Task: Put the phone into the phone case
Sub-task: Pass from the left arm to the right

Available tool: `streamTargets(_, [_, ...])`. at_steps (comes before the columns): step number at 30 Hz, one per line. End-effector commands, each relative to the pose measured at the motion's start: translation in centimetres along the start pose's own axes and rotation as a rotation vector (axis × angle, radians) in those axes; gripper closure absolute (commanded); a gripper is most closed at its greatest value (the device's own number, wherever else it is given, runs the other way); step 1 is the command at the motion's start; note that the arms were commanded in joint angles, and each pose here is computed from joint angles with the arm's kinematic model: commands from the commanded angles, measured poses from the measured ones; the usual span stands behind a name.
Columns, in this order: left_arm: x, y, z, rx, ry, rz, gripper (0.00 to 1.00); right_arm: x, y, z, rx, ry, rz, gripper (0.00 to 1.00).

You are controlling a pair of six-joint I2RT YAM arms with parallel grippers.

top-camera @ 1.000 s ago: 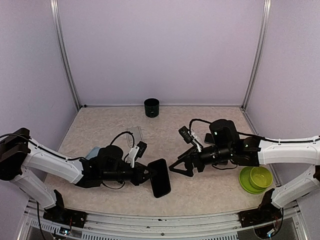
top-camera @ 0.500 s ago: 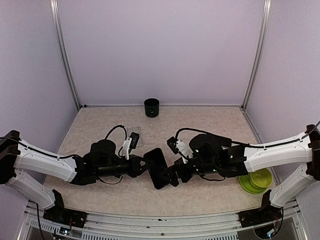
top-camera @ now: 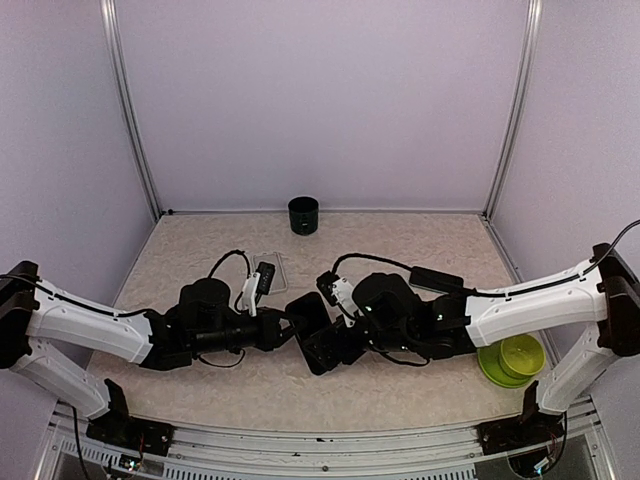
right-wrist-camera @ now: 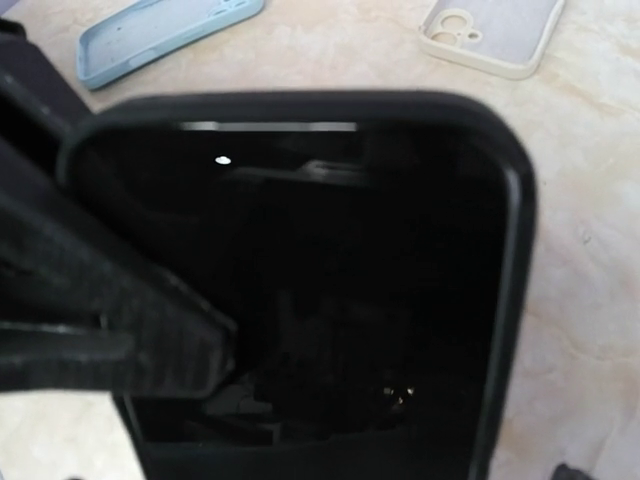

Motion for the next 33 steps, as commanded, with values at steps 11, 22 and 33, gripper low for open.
streamTargets(11, [-1.7, -0.5, -2.6, -0.112, -0.025, 0.079, 1.0, 1.1, 1.2, -0.8, -0.029, -0.007, 0.004, 0.0])
streamTargets(22, [-1.3, -0.4, -2.3, -0.11, -0.045, 0.064, 1.0, 0.9, 2.0, -0.7, -0.021, -0.023, 0.057, 0.17])
streamTargets(33, [-0.9, -0.6, -2.4, -0.123, -0.06, 0.04, 1.0, 1.4, 2.4, -0.7, -0.009, -0.038, 0.076, 0.24])
Point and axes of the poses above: each gripper's point midway between its finger pads, its own y axis out along the fingers, its own x axis along the line the jaws close on, z = x × y, the point moved 3 cm from there along -y, back along the fingers, and after that the axes turned 3 degrees about y, right-handed, at the moved point
